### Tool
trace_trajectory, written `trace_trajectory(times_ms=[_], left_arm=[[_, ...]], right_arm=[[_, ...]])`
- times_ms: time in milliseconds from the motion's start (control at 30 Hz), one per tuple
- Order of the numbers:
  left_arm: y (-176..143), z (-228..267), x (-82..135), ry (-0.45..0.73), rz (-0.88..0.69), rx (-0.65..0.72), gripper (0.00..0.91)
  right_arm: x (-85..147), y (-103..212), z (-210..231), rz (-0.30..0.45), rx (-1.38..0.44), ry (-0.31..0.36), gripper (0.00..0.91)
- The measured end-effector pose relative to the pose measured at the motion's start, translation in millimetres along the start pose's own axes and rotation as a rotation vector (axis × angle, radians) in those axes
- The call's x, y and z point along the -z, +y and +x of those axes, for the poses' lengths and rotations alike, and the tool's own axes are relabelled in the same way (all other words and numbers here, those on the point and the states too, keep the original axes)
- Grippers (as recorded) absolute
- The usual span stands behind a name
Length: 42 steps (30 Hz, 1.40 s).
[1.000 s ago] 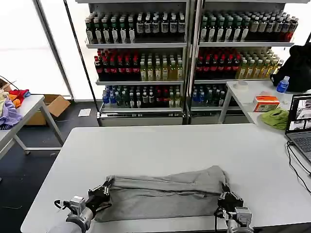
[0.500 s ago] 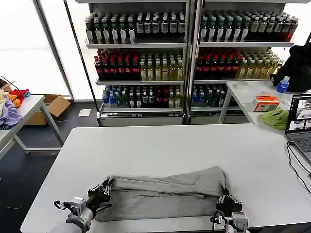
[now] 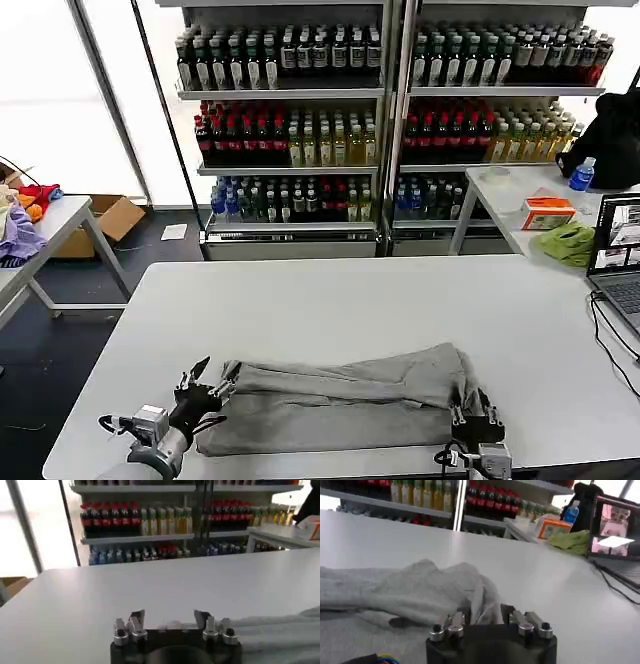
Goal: Fold and organize the clothes.
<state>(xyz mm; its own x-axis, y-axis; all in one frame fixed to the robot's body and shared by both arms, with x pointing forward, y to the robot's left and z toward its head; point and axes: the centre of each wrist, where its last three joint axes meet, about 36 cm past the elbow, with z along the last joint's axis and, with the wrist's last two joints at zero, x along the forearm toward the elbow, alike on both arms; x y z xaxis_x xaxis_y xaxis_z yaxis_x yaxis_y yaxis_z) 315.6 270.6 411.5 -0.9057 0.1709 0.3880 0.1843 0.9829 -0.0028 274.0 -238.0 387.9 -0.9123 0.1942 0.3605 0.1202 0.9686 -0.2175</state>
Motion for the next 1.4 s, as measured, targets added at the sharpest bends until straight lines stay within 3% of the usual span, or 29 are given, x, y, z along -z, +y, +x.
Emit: trace_trajectory(times_ms=[400, 433, 633, 700, 733, 767, 1400], left_arm=[[-19, -2, -9, 0.000, 0.096, 0.034, 0.907], [-20, -3, -11, 0.000, 0.102, 0.037, 0.836], [-25, -4, -23, 0.019, 0.131, 0.044, 0.796], [-27, -5, -27, 0.027, 0.139, 0.043, 0.665], [-28, -5, -28, 0.031, 0.141, 0.042, 0.232], [-29, -5, -30, 0.034, 0.144, 0.041, 0.030], [-29, -7, -54, 0.070, 0.161, 0.039, 0.000]], right_arm=[[41, -8, 9, -0.039, 0.006, -0.119, 0.907], [43, -8, 9, -0.042, 0.007, -0.125, 0.907], [52, -11, 9, -0.051, 0.010, -0.148, 0.907], [53, -10, 9, -0.056, 0.014, -0.148, 0.907], [54, -10, 10, -0.059, 0.015, -0.151, 0.907], [55, -10, 10, -0.061, 0.015, -0.154, 0.907], [67, -14, 7, -0.076, 0.019, -0.167, 0.907]])
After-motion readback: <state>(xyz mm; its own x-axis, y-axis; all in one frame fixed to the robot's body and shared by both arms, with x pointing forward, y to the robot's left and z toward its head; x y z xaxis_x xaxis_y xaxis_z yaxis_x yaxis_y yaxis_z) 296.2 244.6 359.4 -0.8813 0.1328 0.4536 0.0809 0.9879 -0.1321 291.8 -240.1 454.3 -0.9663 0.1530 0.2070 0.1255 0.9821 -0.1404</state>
